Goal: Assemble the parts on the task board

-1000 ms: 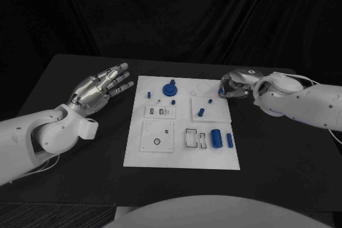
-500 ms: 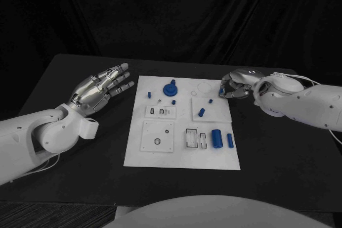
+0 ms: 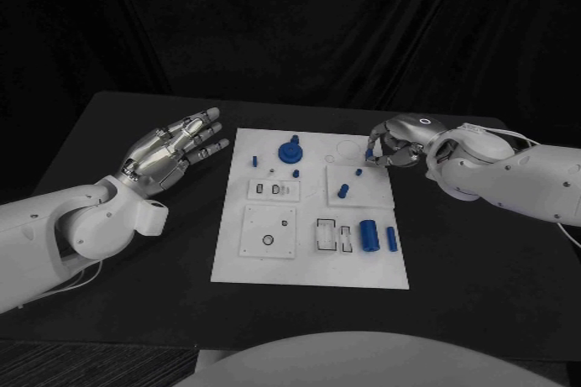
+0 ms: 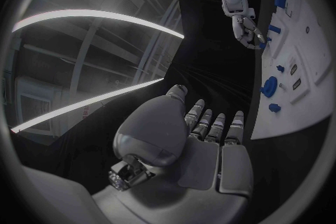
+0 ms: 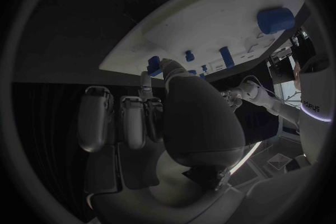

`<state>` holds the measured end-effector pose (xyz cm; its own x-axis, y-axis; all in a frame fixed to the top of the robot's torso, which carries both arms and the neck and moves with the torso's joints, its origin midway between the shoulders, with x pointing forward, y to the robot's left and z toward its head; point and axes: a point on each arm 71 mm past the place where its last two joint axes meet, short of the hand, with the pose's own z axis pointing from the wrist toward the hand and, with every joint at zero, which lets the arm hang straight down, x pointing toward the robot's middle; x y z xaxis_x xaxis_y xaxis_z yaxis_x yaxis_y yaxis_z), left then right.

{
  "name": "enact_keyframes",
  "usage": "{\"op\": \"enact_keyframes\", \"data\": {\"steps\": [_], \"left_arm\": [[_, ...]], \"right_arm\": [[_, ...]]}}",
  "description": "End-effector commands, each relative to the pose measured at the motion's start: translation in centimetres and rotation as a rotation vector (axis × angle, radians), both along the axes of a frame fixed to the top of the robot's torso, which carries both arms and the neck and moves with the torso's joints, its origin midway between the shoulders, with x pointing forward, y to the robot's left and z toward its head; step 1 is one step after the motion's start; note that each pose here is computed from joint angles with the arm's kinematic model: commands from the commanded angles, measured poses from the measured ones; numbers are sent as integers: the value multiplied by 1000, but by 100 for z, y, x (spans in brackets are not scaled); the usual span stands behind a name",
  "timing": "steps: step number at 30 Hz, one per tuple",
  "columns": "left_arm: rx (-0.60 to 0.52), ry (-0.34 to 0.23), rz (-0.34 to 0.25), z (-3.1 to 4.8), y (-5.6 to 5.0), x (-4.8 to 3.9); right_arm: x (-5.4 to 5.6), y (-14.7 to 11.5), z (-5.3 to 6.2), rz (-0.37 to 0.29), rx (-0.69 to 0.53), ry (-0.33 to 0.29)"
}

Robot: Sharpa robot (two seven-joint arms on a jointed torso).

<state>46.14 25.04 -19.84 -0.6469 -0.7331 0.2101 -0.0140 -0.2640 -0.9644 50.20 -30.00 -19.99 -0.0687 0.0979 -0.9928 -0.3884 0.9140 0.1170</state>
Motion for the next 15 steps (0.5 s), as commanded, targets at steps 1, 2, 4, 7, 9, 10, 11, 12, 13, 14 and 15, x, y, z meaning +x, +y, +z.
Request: {"op": "enact_keyframes", "data": {"steps": [1,2,4,7,9,10,11,12,13,14,15], "left_arm": [[-9,0,-12,1,-14,-7],[-8,0,-12,0,-17,-5],[-8,1,-13,-2,-24,-3],[-7,2,-16,-4,-37,2],[-7,2,-18,-6,-43,5],[-7,3,-19,-6,-45,5],[-7,3,-20,-7,-49,6],[-7,4,-22,-8,-52,7],[-7,5,-23,-8,-54,8],[-6,6,-24,-9,-56,8],[-6,6,-25,-10,-56,8]], "right_arm": [[-6,114,179,9,41,-76],[-16,176,231,24,49,-83],[-37,278,300,48,61,-90],[-68,453,359,90,74,-88],[-78,548,370,110,76,-79],[-82,587,372,119,77,-76],[-88,654,370,134,75,-69],[-97,725,362,150,71,-61],[-105,768,351,160,68,-55],[-116,828,331,174,65,-44],[-119,848,324,178,64,-41]]}}
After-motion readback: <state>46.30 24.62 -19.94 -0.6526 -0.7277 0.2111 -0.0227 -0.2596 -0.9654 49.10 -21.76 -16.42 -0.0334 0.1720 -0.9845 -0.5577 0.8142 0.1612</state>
